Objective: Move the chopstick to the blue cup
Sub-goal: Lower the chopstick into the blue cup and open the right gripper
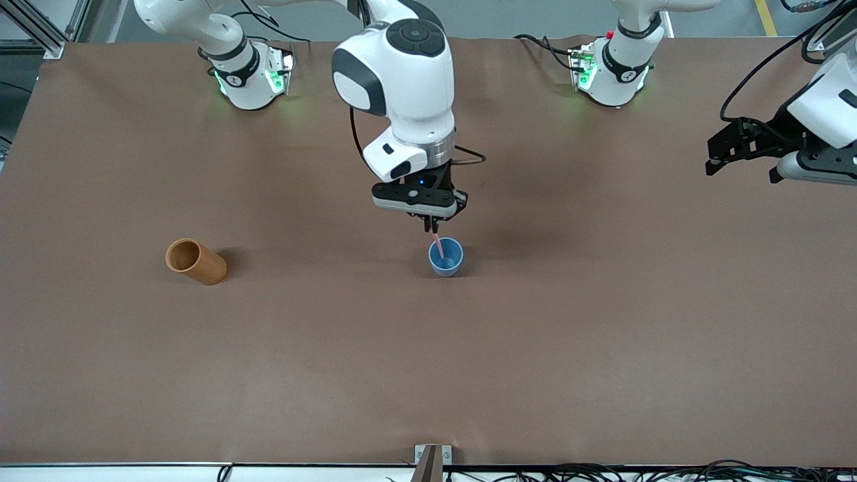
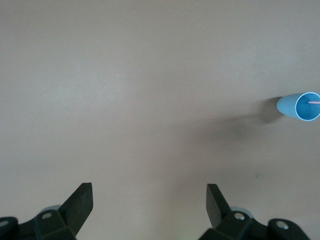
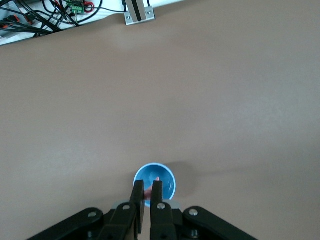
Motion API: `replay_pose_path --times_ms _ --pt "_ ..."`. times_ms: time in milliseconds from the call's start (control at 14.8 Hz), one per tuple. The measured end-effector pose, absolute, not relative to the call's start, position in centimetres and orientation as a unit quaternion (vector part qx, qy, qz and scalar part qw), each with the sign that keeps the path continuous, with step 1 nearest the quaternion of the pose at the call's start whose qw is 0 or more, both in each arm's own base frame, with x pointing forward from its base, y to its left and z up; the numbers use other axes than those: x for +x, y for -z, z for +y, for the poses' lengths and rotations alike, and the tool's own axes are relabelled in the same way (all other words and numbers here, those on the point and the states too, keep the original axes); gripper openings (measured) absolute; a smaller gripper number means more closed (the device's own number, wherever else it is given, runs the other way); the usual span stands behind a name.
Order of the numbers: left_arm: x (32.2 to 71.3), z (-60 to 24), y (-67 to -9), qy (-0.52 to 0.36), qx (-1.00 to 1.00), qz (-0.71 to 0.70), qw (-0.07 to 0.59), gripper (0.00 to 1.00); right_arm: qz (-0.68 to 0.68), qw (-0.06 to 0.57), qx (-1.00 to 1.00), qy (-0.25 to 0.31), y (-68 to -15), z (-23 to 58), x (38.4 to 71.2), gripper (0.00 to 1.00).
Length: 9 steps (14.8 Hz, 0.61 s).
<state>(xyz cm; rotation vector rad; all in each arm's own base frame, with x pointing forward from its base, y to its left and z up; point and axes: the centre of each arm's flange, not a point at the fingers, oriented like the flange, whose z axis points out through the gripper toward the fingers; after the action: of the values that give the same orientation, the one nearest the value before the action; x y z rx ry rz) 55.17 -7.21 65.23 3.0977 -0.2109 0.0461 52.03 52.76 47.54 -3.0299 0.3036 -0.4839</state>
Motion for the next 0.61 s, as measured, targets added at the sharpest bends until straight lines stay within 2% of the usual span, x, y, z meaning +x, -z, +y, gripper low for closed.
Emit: replay_pose_path --times_ms 270,607 --pt "55.2 -7.0 -65.7 -0.021 0.997 -0.066 0.019 1.00 0.080 0.027 -0.983 0.160 -44.4 54.2 51.5 0.10" --pt "55.2 -7.0 -65.9 -0.022 0.997 -0.066 0.019 1.00 0.076 0.024 -0.983 0.165 -43.1 54.5 51.8 0.20"
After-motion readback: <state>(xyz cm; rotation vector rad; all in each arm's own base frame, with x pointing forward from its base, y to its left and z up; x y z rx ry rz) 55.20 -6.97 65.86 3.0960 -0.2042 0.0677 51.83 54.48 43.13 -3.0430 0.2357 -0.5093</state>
